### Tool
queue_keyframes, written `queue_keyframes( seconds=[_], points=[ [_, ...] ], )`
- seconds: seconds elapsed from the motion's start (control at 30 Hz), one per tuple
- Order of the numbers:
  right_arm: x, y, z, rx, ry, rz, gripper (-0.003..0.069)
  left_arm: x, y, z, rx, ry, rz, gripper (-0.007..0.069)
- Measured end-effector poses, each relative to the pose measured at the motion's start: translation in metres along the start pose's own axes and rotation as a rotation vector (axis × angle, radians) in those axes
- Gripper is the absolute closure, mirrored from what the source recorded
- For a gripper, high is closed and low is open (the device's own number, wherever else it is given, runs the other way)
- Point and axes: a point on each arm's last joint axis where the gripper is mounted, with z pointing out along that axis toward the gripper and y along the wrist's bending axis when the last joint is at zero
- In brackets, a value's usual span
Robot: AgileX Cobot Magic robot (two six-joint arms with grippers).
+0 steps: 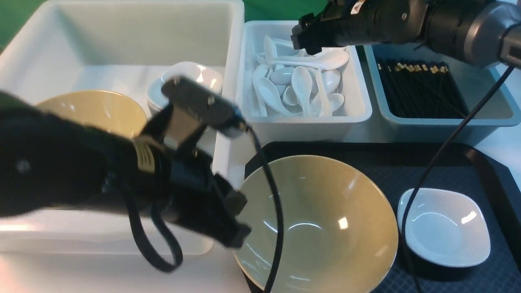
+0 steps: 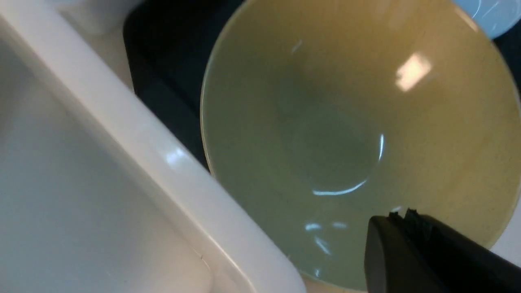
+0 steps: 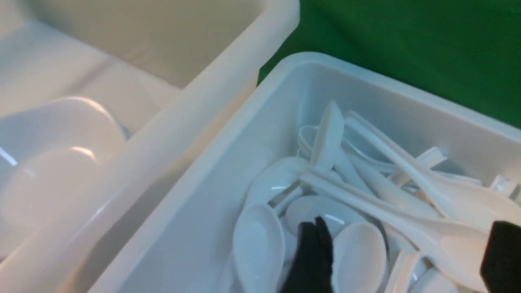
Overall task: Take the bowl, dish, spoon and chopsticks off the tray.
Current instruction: Use the left arm to grab the yellow noodle bowl on the left
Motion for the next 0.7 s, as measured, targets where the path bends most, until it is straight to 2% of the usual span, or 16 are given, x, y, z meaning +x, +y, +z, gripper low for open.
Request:
queue_keyframes(
  seconds=[0.1, 0.23, 0.33, 0.37, 0.43, 0.5, 0.57, 0.7],
  points=[
    [-0.012, 0.004, -0.022, -0.04, 0.08, -0.044, 0.0101, -0.015, 0.004, -0.01, -0.011, -0.004, 0.0, 0.0636],
    [-0.03, 0.01, -0.067, -0.104, 0.191, -0.128, 0.0171, -0.041, 0.023, -0.02, -0.057, 0.007, -0.01, 0.0636],
    [-0.038, 0.017, -0.119, -0.166, 0.309, -0.2, 0.0326, -0.061, 0.048, -0.008, -0.085, 0.068, -0.015, 0.0628],
    [-0.037, 0.017, -0.121, -0.166, 0.308, -0.202, 0.0337, -0.063, 0.049, -0.009, -0.085, 0.07, -0.01, 0.0625],
    [-0.038, 0.02, -0.145, -0.189, 0.362, -0.218, 0.0472, -0.074, 0.058, 0.008, -0.071, 0.121, 0.023, 0.0604],
    [-0.035, 0.022, -0.162, -0.193, 0.369, -0.218, 0.0563, -0.082, 0.058, 0.03, -0.029, 0.175, 0.063, 0.0565],
    [-0.027, 0.025, -0.174, -0.199, 0.389, -0.212, 0.0611, -0.089, 0.052, 0.051, 0.007, 0.216, 0.106, 0.0519],
    [0.006, 0.036, -0.201, -0.226, 0.461, -0.212, 0.0625, -0.092, 0.037, 0.099, 0.061, 0.306, 0.156, 0.0389]
  ],
)
